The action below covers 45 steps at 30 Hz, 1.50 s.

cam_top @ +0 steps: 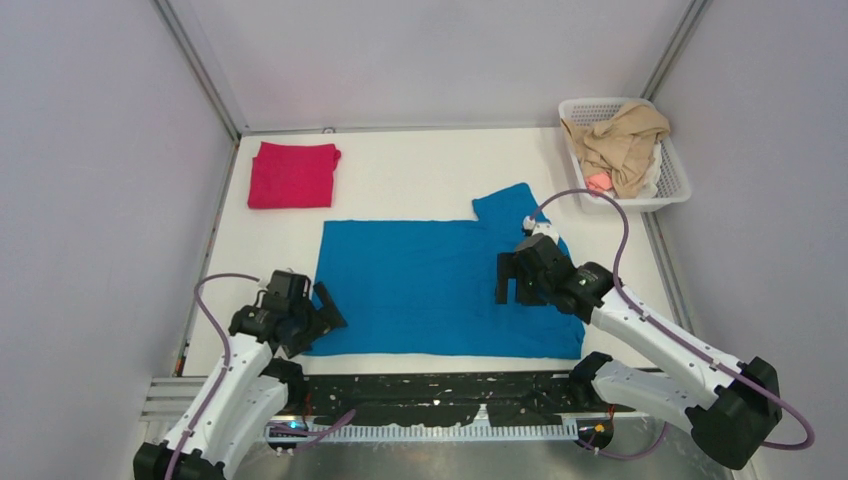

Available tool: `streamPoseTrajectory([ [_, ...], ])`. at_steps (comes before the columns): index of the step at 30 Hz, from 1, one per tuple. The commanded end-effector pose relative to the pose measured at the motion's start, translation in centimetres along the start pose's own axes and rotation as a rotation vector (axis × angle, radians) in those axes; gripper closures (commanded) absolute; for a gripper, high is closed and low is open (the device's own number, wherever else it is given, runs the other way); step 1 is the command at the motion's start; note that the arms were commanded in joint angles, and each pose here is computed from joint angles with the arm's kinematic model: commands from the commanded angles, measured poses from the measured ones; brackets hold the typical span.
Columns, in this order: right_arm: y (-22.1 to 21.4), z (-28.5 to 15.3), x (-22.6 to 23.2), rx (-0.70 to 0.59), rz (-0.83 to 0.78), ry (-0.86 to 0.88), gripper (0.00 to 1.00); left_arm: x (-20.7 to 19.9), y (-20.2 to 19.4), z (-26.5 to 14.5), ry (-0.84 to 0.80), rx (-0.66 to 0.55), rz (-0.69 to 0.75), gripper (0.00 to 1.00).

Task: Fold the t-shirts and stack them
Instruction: Fold the flattened tshirt in 1/3 of the way

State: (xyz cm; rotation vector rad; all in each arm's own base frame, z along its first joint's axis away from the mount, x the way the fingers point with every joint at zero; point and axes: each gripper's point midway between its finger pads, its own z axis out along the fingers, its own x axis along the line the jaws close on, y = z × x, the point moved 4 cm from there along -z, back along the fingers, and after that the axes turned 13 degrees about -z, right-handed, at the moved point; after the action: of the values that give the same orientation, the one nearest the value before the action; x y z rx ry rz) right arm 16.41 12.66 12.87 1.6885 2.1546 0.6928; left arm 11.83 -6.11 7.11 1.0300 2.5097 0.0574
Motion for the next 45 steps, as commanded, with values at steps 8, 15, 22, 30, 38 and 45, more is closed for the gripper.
streamPoseTrajectory([
  [8, 17.3, -1.6, -4.3, -0.392, 0.161, -0.226, 0.05, -13.1, 12.3, -5.5, -0.069, -0.282, 0.103, 0.0],
  [15, 23.2, 4.0, -9.9, -0.312, 0.156, -0.38, 0.05, -19.1, 19.9, 0.3, 0.083, -0.171, 0.139, 0.02],
  [22, 27.7, 8.3, -12.0, -0.312, 0.17, -0.415, 0.05, -21.3, 24.8, 4.6, 0.181, -0.111, 0.014, 0.09],
  [30, 30.1, 14.1, -12.9, -0.306, 0.214, -0.323, 0.05, -20.4, 24.7, 9.6, 0.22, -0.055, -0.122, 0.17],
  [38, 30.5, 15.3, -13.6, -0.314, 0.217, -0.322, 0.05, -19.4, 24.3, 9.7, 0.272, -0.049, -0.192, 0.31],
  [45, 29.7, 15.7, -13.3, -0.315, 0.265, -0.26, 0.05, -20.8, 23.7, 10.6, 0.191, -0.026, -0.33, 0.28],
])
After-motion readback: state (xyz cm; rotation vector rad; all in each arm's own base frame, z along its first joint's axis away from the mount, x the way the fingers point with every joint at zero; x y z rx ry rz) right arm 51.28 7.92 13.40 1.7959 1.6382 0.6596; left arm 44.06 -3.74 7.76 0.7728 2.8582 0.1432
